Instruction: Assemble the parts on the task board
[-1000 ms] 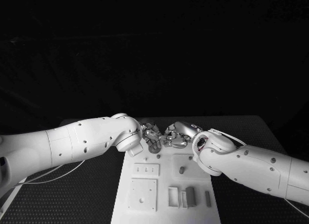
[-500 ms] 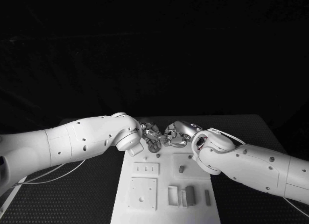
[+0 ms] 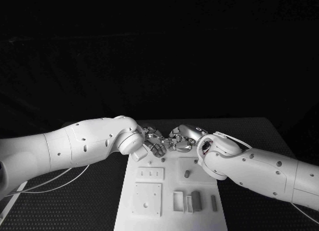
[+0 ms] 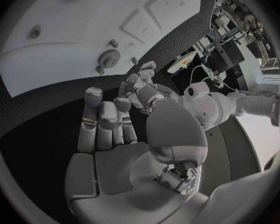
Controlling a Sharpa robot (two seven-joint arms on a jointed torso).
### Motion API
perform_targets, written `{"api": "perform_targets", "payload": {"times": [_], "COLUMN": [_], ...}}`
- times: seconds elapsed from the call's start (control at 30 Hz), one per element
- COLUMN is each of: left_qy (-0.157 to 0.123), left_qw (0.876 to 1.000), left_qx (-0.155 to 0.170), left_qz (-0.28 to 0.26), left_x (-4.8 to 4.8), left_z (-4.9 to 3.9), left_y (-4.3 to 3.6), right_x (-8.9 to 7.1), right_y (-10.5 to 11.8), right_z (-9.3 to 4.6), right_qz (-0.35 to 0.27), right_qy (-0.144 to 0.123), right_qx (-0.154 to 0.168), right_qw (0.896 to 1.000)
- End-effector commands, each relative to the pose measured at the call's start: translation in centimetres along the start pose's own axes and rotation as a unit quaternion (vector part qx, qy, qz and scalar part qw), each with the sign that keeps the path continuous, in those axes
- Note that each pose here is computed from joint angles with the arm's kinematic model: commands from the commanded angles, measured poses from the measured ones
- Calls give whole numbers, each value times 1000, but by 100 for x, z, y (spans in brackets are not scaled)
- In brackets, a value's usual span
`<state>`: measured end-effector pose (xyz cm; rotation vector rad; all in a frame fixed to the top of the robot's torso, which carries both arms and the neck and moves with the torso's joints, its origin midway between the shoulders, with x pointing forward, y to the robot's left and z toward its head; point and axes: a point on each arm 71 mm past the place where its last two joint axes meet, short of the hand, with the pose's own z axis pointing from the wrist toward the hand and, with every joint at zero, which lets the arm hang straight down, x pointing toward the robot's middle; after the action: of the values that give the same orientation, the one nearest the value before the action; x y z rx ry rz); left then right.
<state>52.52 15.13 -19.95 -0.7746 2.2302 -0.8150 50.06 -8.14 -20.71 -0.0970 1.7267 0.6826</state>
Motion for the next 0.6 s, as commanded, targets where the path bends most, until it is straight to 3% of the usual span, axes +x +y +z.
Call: {"api": "perform_targets", "payload": {"times": [0.03, 0.6], "left_qy": [31, 26], "left_qw": [999, 999], "left_qx": [-3, -9], "left_qz": [-44, -44], "left_x": [64, 62], "left_z": [0, 11], "left_y": [-25, -25], "right_x": [23, 30], "right_y": [70, 92], "right_z": [-2, -12], "right_qz": [-2, 0], "right_qy": [5, 5], "right_qx": [-20, -23], "right_qw": [1000, 1000]}}
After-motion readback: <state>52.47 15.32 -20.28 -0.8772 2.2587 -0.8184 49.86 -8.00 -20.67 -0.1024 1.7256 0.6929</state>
